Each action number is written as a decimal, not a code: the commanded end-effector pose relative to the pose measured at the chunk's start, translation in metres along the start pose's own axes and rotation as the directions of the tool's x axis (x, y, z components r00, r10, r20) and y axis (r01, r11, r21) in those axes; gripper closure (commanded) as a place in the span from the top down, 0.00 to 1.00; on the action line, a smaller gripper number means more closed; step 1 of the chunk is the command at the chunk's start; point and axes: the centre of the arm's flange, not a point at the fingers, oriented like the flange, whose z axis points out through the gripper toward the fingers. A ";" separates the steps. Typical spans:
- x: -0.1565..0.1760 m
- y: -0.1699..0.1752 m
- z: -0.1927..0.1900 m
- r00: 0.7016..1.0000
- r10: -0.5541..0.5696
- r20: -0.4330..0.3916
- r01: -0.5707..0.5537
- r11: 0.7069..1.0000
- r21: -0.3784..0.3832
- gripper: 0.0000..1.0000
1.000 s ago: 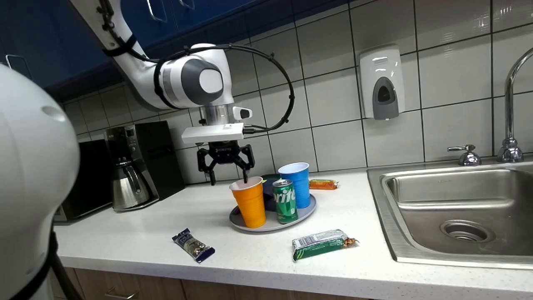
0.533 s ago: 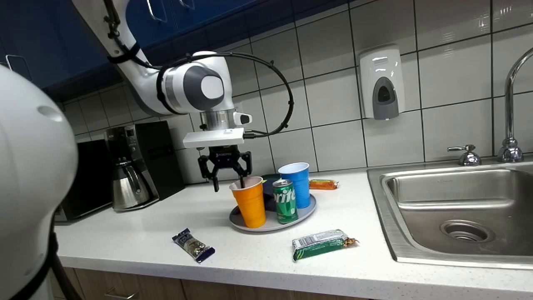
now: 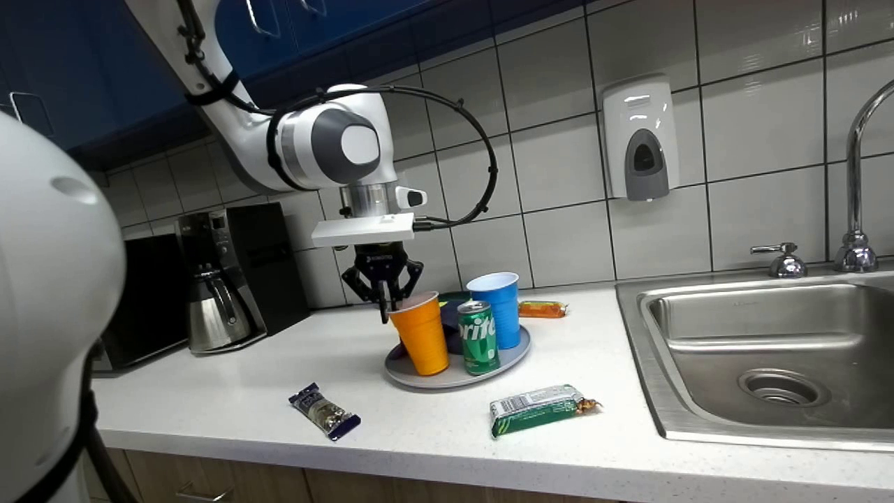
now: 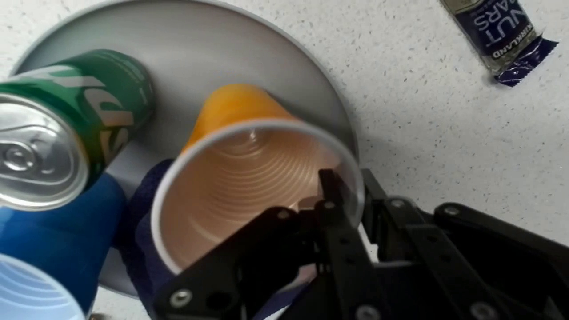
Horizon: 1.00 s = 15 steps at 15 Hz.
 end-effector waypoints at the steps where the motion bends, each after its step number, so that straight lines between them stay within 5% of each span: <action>1: -0.001 0.006 -0.011 1.000 -0.025 0.006 0.025 1.000 -0.012 0.00; 15: 0.011 -0.017 -0.065 0.989 -0.142 0.034 0.143 0.989 -0.025 0.01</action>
